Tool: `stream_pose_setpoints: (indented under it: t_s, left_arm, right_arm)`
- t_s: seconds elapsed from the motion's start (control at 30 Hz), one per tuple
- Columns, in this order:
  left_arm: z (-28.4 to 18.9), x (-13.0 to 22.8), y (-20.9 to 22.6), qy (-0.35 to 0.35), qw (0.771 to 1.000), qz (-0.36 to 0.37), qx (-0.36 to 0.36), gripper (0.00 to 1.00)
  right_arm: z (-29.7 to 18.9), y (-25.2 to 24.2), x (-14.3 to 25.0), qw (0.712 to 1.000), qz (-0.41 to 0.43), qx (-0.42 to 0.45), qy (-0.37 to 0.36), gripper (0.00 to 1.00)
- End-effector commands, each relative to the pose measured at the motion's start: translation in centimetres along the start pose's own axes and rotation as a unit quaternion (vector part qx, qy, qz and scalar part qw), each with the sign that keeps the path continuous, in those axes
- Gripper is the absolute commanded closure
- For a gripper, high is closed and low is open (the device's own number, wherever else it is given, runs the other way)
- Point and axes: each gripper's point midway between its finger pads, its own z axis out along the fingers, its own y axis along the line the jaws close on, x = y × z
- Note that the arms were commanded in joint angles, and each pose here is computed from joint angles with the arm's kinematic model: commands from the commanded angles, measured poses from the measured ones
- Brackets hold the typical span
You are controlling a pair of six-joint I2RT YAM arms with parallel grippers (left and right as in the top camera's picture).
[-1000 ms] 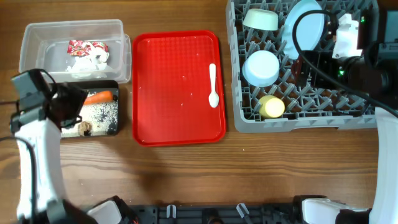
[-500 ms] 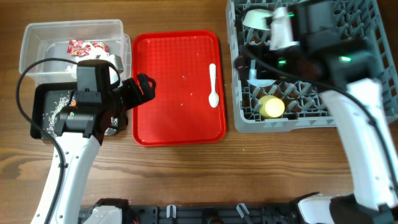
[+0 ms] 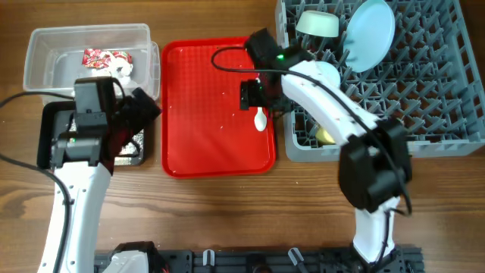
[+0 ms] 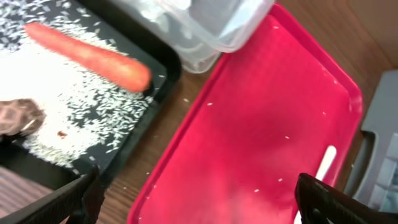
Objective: Sort waste into correct bins and load items into the dishwasher rack
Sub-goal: 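Reach the right gripper to the white spoon while the left arm retracts, then grasp the white spoon with the right gripper and lift it toward the rack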
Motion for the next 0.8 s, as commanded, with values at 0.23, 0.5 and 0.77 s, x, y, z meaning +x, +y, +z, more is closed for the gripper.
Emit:
stream_pose_setpoints:
  t_s: [0.23, 0.5, 0.77]
  left_arm:
    - [-0.4, -1.5, 3.3, -0.009, 0.998, -0.057, -0.04, 0.0]
    - [-0.4, -1.1, 3.6, -0.001, 0.997, -0.057, -0.045, 0.0]
    - [-0.4, -1.1, 3.6, 0.0, 0.997, -0.057, -0.046, 0.0]
  right_arm:
    - [5.7, 1.3, 0.6, 0.999, 0.043, 0.013, 0.02, 0.29]
    - [7.4, 0.6, -0.4, 0.994, 0.1, 0.036, -0.002, 0.39]
    - [9.5, 2.3, 3.3, 0.992, 0.093, -0.001, 0.087, 0.83]
